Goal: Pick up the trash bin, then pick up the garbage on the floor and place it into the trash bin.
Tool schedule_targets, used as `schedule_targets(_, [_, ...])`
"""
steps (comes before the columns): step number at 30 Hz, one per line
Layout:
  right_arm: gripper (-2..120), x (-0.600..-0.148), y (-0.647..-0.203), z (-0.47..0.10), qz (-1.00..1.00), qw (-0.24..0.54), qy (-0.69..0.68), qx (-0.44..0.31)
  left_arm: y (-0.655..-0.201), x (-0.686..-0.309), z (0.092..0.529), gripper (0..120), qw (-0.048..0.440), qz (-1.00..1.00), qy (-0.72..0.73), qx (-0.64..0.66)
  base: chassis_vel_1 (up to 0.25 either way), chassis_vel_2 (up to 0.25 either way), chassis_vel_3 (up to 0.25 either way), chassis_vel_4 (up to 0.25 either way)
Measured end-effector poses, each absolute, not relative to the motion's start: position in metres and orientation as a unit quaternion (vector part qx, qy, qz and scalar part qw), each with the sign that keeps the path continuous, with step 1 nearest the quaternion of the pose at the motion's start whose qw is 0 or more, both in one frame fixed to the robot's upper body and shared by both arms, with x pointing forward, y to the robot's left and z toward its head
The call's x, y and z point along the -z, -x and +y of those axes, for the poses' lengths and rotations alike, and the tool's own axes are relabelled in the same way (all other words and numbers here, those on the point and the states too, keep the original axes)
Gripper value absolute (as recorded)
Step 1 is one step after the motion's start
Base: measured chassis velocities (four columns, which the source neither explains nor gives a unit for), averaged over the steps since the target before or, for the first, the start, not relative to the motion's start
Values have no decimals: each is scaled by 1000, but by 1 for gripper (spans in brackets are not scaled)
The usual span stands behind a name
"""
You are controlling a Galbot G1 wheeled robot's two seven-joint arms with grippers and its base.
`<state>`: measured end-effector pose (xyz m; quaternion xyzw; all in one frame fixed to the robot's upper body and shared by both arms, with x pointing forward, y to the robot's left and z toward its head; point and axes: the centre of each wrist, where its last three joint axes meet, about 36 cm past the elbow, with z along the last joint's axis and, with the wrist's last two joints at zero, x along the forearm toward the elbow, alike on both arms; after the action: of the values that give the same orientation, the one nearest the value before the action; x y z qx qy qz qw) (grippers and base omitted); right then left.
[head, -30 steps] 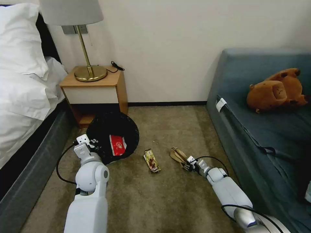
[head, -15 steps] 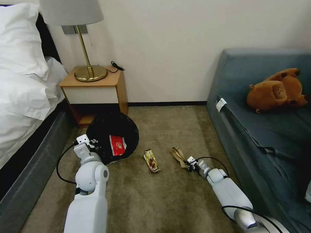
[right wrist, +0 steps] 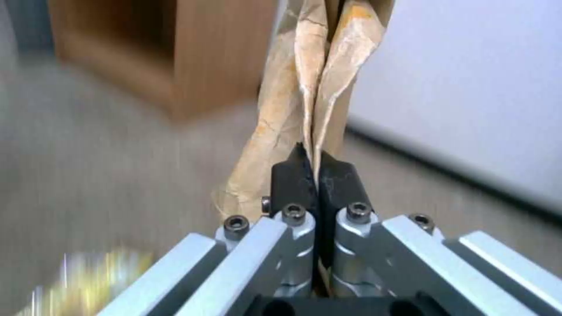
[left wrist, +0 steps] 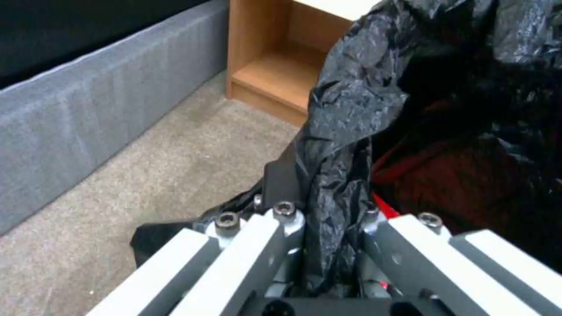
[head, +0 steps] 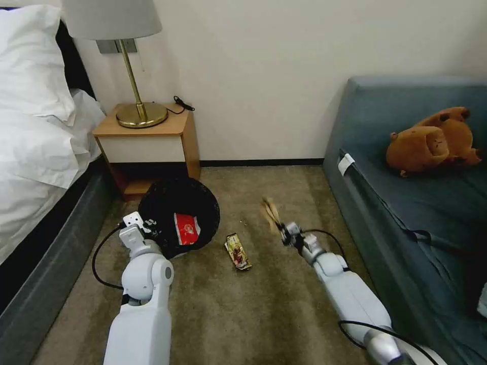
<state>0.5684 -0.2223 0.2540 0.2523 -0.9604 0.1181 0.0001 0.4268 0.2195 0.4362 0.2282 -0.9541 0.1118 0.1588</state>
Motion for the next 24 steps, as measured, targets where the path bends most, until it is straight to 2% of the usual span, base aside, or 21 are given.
schedule_targets(1, [0, -254, -568, -222, -960, 0, -252, -118, -427, -436, 220, 2, 159, -954, -228, -112, 0, 0, 0, 0])
schedule_targets(3, [0, -278, -568, -180, -960, -52, -261, -89, -427, -435, 220, 2, 160, -954, -229, -111, 0, 0, 0, 0])
schedule_targets(7, [0, -293, -565, -154, -957, -80, -271, -73, -428, -434, 220, 2, 160, -954, -230, -111, 0, 0, 0, 0])
schedule_targets(9, [0, -324, -553, -107, -946, -121, -296, -46, -428, -433, 221, 2, 160, -953, -231, -111, 0, 0, 0, 0])
schedule_targets(14, [0, -345, -535, -67, -931, -139, -335, -39, -428, -433, 219, 2, 160, -953, -230, -112, 0, 0, 0, 0])
schedule_targets(24, [0, -318, -513, -25, -913, -110, -385, -75, -427, -432, 216, 2, 161, -954, -227, -113, 0, 0, 0, 0])
